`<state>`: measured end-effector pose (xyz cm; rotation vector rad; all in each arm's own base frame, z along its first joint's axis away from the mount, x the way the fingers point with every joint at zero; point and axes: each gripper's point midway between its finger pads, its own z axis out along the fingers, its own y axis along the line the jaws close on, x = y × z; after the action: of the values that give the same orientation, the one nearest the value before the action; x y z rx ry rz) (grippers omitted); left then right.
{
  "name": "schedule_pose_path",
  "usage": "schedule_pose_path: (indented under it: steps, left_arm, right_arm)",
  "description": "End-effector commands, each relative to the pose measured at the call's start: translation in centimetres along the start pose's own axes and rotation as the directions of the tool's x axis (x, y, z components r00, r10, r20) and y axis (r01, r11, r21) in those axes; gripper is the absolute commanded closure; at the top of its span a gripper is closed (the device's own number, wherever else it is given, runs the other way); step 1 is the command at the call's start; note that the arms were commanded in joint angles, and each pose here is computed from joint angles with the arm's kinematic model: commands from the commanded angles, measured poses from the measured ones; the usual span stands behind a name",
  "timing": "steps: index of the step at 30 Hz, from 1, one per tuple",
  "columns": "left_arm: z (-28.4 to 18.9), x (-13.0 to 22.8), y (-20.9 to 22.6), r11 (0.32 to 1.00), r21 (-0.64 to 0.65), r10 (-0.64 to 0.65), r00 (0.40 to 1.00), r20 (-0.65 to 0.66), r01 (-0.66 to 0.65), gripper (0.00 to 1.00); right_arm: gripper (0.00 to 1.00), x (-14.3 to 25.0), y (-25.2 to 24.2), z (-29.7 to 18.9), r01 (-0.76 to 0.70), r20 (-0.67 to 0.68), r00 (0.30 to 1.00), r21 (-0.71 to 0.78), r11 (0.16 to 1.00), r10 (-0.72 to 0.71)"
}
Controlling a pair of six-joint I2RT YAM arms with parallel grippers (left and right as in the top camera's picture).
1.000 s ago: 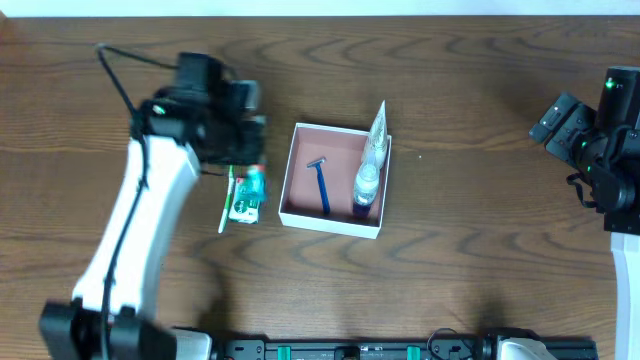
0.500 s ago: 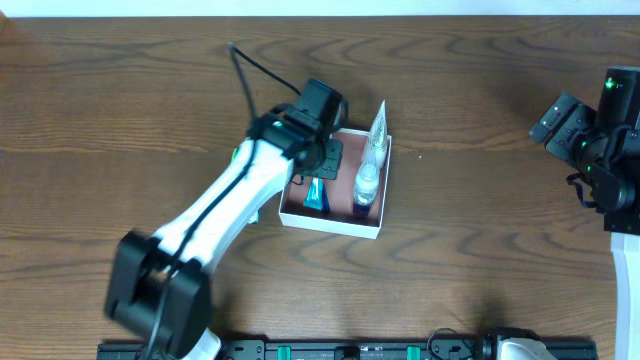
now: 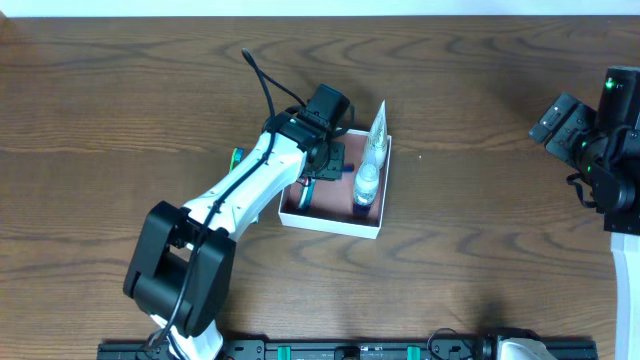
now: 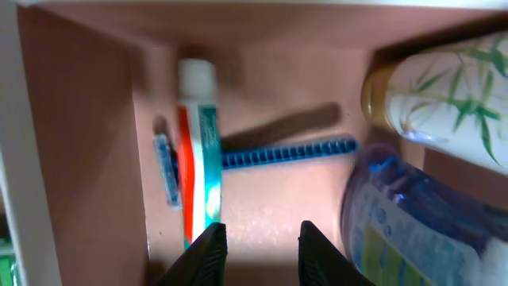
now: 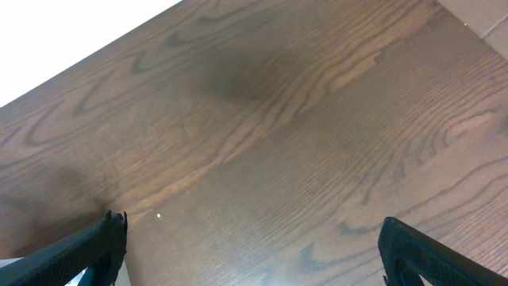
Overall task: Pack container
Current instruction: 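Grasp the Colgate toothpaste tube with left gripper, place it in box, then move left gripper to the green toothbrush and grasp its handle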
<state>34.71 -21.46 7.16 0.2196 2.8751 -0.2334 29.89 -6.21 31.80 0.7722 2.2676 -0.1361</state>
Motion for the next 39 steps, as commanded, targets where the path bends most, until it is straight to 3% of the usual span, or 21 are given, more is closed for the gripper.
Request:
schedule_pose_path:
  steps: [1,4,7,10,14,16,22,30,39]
  left_arm:
    - [-3.4,-0.7,-0.8,0.999,0.042,-0.010,0.999,0.053,0.008,0.69]
    - [-7.1,-1.3,-0.6,0.998,0.055,-0.012,0.994,0.110,0.006,0.68]
    - [-11.3,-1.7,2.1,1.000,-0.014,-0.022,0.979,0.202,0.025,0.60]
    - [-14.5,-1.2,7.2,0.981,-0.154,-0.074,0.963,0.259,0.117,0.35]
    - [-14.9,0.5,13.1,0.953,-0.266,-0.099,0.978,0.185,0.147,0.18]
    - [-13.3,1.6,15.1,0.958,-0.252,-0.111,0.989,0.100,0.133,0.16]
    - [-7.3,2.7,19.3,0.959,-0.205,-0.210,0.976,-0.060,0.194,0.18]
    - [-1.2,3.0,20.9,0.970,-0.207,-0.167,0.970,-0.180,0.128,0.24]
    - [2.2,3.3,21.4,0.971,-0.207,-0.168,0.960,-0.222,0.122,0.45]
  right_arm:
    - [0.01,-0.3,-0.3,-0.1,-0.004,0.008,1.000,0.009,1.000,0.004]
    - [0.01,-0.3,-0.3,-0.1,-0.004,0.008,1.000,0.009,1.000,0.004]
    - [0.01,-0.3,-0.3,-0.1,-0.004,0.008,1.000,0.009,1.000,0.004]
    - [0.01,-0.3,-0.3,-0.1,-0.004,0.008,1.000,0.009,1.000,0.004]
    - [0.01,-0.3,-0.3,-0.1,-0.004,0.008,1.000,0.009,1.000,0.004]
    - [0.01,-0.3,-0.3,-0.1,-0.004,0.008,1.000,0.009,1.000,0.004]
    - [0.01,-0.3,-0.3,-0.1,-0.004,0.008,1.000,0.009,1.000,0.004]
    - [0.01,-0.3,-0.3,-0.1,-0.004,0.008,1.000,0.009,1.000,0.004]
    - [0.01,-0.3,-0.3,-0.1,-0.004,0.008,1.000,0.009,1.000,0.004]
